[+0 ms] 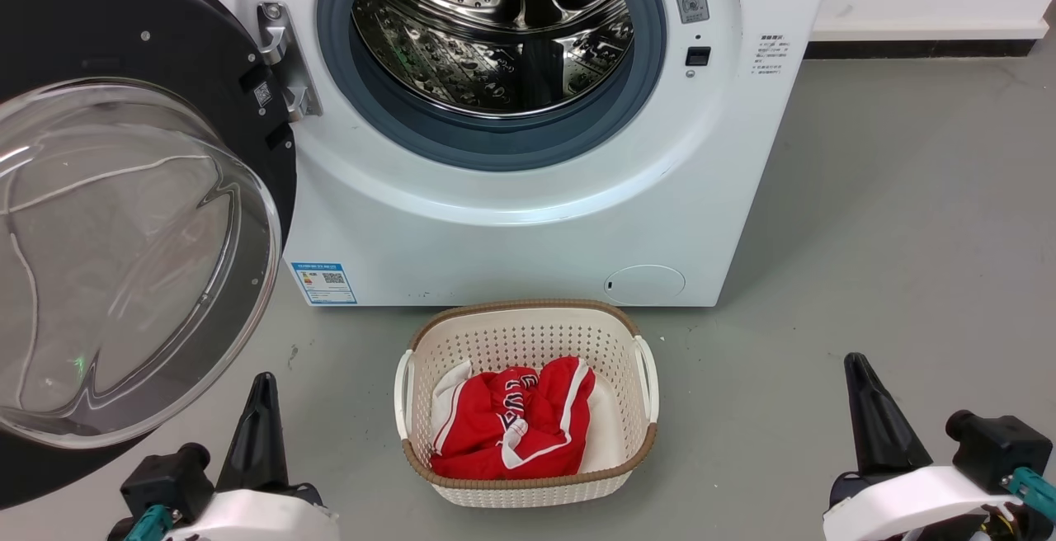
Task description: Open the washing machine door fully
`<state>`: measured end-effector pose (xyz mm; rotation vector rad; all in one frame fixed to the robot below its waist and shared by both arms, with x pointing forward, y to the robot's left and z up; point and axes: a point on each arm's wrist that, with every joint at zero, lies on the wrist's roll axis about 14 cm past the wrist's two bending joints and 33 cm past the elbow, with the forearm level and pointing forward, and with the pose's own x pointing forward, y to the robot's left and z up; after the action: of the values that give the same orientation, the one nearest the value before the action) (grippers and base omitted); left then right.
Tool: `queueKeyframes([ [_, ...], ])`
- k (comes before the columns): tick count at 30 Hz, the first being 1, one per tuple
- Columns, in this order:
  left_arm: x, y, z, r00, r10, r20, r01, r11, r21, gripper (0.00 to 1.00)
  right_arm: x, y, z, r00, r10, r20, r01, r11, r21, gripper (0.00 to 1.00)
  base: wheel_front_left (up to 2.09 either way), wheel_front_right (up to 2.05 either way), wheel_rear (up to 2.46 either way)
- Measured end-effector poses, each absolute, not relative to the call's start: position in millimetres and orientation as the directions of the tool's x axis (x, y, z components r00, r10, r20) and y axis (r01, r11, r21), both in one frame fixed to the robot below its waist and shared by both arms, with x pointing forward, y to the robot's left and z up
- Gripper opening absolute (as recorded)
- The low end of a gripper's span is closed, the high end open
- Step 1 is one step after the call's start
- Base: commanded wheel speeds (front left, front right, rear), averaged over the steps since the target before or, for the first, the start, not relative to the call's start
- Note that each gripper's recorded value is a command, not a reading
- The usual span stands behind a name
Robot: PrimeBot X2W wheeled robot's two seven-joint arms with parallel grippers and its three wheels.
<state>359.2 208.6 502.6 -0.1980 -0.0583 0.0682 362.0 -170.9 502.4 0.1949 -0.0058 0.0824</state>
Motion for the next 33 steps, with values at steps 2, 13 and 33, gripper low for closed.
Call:
queueKeyframes([
  [2,359.6,209.6,501.5,0.996,0.078,0.044,-0.066,0.969,-0.238,0.00,362.1,-172.2,500.9,0.997,0.075,0.007,-0.074,0.969,0.235,0.00,0.00,0.00,0.00],
  [13,362.4,212.3,496.9,0.995,0.097,0.005,-0.086,0.902,-0.424,0.00,365.2,-177.6,498.4,0.999,0.049,-0.006,-0.042,0.905,0.423,0.00,0.00,0.00,0.00],
  [33,368.0,211.8,490.8,0.994,0.095,-0.046,-0.101,0.729,-0.677,0.00,370.3,-185.0,495.4,0.999,0.021,-0.028,0.003,0.738,0.675,0.00,0.00,0.00,0.00],
])
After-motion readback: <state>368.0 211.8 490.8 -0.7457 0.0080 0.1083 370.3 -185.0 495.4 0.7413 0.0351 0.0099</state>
